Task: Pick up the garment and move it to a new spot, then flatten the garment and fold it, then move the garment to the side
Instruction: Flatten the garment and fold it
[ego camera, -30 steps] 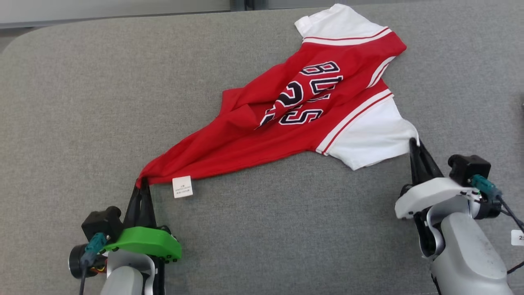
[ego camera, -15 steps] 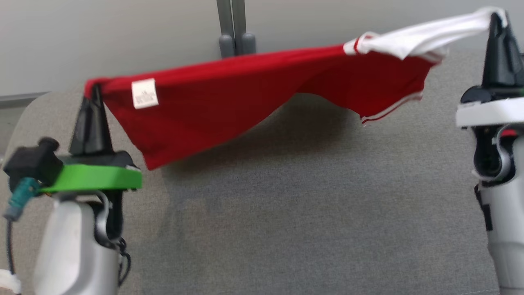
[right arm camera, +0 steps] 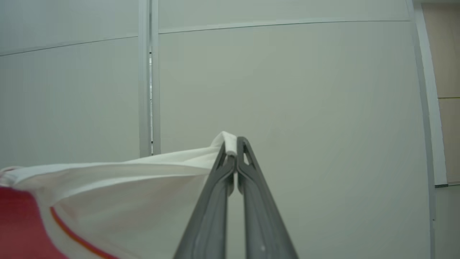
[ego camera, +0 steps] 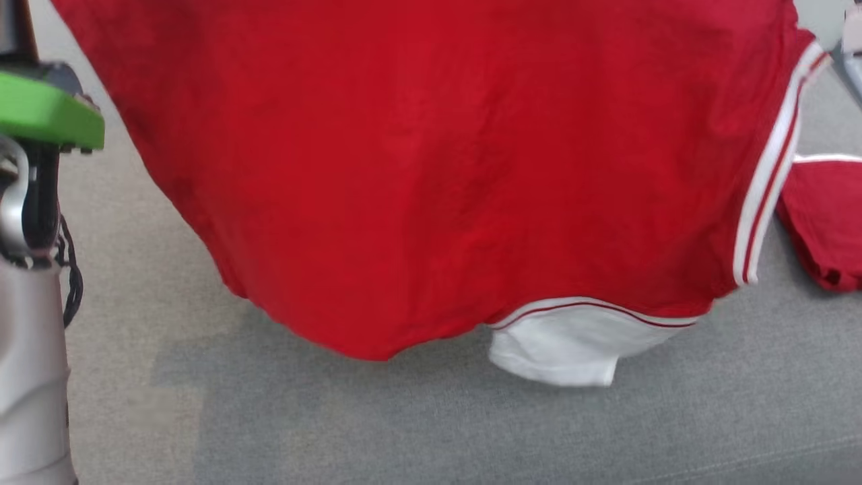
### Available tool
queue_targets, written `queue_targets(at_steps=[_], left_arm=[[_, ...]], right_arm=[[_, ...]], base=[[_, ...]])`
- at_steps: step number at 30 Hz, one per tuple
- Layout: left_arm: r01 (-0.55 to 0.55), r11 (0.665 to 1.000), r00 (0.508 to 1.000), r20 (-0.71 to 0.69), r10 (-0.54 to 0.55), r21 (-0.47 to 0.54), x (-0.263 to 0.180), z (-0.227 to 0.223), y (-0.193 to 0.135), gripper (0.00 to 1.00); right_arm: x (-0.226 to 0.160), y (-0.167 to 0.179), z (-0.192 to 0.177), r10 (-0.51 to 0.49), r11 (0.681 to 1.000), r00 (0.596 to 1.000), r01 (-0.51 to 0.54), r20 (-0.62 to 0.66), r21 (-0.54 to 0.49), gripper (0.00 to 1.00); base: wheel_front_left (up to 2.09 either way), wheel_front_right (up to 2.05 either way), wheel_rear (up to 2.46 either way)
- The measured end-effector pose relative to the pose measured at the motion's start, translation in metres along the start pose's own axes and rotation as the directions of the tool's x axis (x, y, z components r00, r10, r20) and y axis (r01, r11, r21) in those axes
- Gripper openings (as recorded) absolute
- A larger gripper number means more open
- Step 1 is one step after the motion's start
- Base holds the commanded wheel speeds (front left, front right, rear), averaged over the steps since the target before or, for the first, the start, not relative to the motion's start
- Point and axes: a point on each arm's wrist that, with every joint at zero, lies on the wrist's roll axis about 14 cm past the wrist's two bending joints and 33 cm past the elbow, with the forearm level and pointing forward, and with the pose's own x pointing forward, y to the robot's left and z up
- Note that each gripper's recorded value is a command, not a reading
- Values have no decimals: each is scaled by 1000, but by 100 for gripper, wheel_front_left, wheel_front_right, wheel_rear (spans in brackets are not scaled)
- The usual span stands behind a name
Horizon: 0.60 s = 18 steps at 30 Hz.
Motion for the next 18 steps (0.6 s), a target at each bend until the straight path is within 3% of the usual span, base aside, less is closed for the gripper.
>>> queue_targets(at_steps=[6,12,15,18], left_arm=[[-22,1000,997,-80,21,-10,53,-57,-4,0],[-104,994,992,70,103,11,107,-65,24,0],[-136,990,988,72,137,-22,113,-91,35,0],[-141,989,990,-27,140,-33,101,-143,38,0]], right_arm=[[45,-15,-53,-52,997,997,49,-59,-52,0],[100,-21,-76,-73,993,997,74,15,-94,0],[103,-25,-111,-90,993,996,87,-25,-86,0],[84,-28,-158,-99,992,988,89,-115,-84,0]], base=[[0,0,0],[0,0,0],[0,0,0],[0,0,0]])
